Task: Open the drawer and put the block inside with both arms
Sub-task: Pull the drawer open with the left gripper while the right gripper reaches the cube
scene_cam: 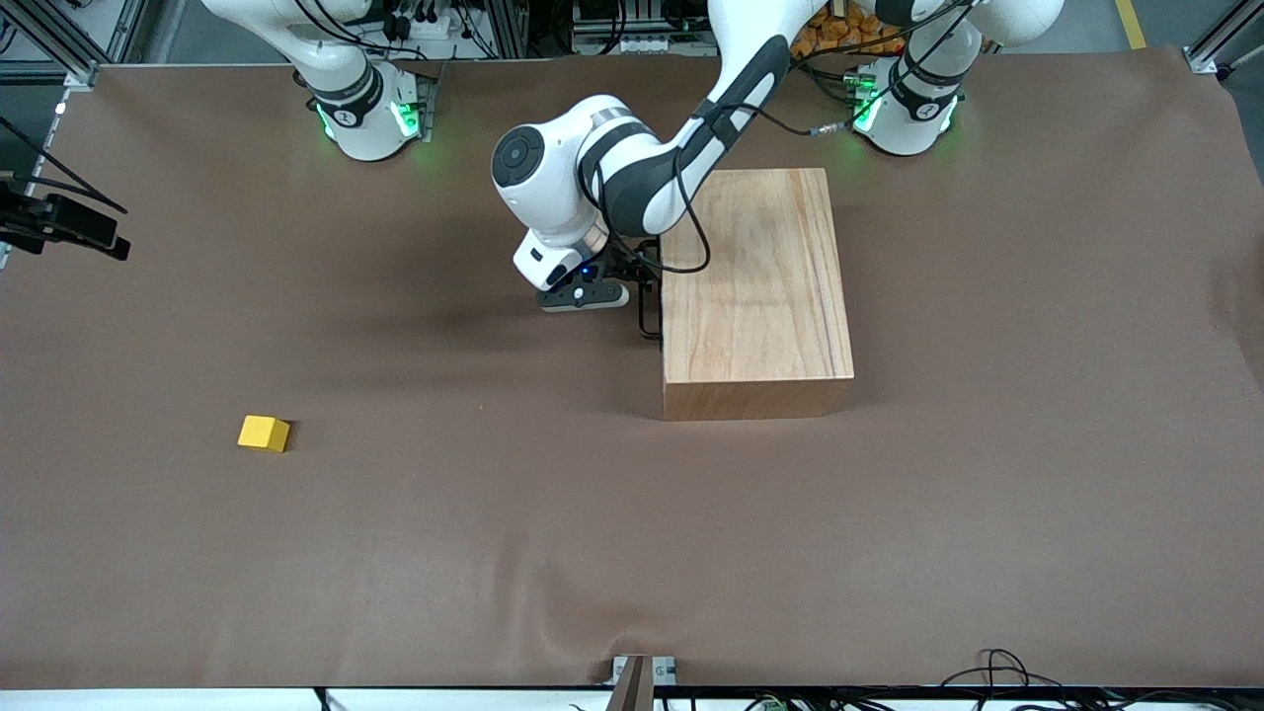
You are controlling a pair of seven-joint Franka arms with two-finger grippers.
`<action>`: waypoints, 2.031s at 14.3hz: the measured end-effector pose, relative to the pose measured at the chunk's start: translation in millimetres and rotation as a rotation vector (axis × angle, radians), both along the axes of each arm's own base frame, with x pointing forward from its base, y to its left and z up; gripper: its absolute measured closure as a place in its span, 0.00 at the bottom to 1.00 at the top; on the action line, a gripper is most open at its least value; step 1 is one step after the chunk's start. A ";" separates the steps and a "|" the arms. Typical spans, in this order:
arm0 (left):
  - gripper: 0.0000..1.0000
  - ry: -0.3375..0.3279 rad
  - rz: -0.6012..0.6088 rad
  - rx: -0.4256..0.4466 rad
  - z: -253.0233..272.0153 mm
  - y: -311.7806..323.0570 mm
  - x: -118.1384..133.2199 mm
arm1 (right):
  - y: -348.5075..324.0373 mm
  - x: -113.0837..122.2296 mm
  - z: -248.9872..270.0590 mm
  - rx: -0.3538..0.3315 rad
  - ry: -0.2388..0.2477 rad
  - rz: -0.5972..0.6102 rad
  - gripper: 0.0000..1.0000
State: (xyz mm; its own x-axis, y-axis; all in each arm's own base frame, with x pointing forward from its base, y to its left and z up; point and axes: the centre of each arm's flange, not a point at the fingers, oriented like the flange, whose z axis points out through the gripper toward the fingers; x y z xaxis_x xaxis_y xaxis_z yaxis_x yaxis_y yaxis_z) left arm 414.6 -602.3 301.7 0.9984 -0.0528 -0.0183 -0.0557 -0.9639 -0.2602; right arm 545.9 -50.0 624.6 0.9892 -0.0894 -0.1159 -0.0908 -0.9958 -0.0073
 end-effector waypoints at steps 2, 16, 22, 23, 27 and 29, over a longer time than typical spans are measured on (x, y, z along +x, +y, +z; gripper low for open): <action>0.00 -0.006 -0.002 -0.014 0.6 -2.1 0.2 | 1.9 10.3 -13.7 0.000 0.007 0.004 0.00; 0.00 -0.027 -0.008 -0.137 0.3 -22.6 -4.5 | 38.4 77.7 -115.5 -0.015 0.021 0.067 0.00; 0.00 -0.034 -0.028 -0.161 -1.2 -34.2 -16.6 | -3.8 102.5 -204.2 -0.027 0.100 0.007 0.00; 0.00 -0.036 -0.025 -0.177 -0.5 -36.7 -17.6 | -13.7 106.3 -213.9 -0.028 0.088 0.000 0.00; 0.00 -0.043 -0.010 -0.244 3.4 -47.3 -22.2 | -30.5 99.1 -254.6 -0.022 0.126 -0.004 0.00; 0.00 -0.049 -0.003 -0.260 2.8 -50.5 -23.5 | -31.7 100.4 -269.6 -0.024 0.119 -0.005 0.00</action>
